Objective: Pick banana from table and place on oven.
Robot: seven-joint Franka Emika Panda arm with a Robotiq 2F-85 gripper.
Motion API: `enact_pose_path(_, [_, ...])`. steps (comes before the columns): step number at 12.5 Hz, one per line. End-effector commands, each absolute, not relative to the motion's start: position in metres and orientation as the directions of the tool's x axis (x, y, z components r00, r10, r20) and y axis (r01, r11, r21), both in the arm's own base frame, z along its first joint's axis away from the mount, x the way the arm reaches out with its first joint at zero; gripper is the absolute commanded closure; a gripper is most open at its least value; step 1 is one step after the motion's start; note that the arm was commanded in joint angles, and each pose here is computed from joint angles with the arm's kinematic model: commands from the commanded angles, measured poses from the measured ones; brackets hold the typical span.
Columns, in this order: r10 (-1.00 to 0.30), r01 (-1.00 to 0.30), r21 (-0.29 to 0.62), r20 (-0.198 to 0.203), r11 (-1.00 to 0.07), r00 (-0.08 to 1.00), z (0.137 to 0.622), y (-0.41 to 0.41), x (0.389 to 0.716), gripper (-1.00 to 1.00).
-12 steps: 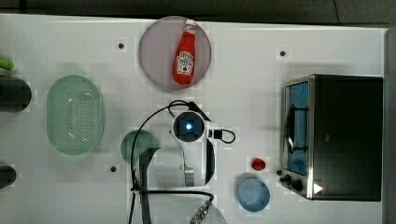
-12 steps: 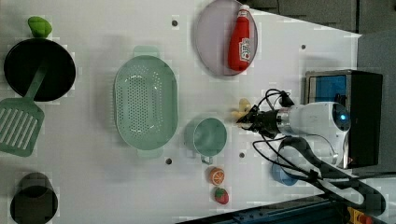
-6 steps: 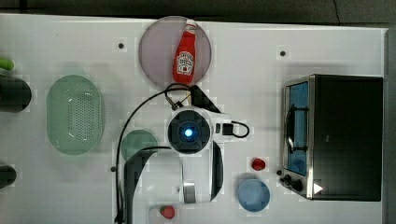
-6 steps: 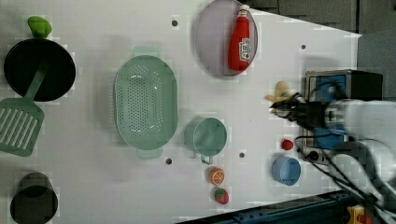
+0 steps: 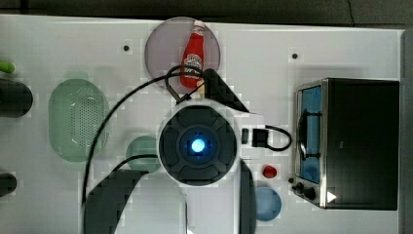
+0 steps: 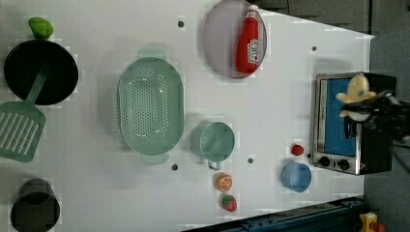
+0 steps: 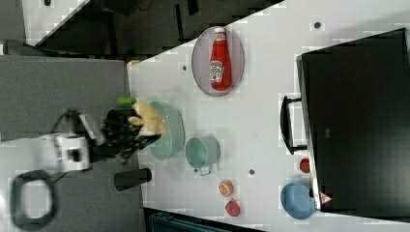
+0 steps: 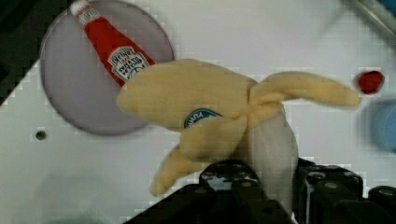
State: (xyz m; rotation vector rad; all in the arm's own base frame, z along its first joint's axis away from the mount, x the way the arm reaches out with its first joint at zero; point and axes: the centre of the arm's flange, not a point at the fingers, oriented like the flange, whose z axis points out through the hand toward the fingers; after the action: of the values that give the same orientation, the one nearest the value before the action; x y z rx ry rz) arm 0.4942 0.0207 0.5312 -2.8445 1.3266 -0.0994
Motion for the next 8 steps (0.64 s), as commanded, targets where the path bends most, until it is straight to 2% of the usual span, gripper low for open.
enact_pose_path(1, [-0.816,-0.815,0.039,0.001,-0.578,0.578,0.559,-0.014,0.491,0.5])
enact_pose_path(4, [-0.788,-0.788,0.001,0.011,-0.615,0.615,0.584,-0.066,0.5,0.5])
enact_pose_path(8, [-0.717,-0.716,0.011,-0.015,-0.698,0.697,0.565,-0.164,0.506,0.5])
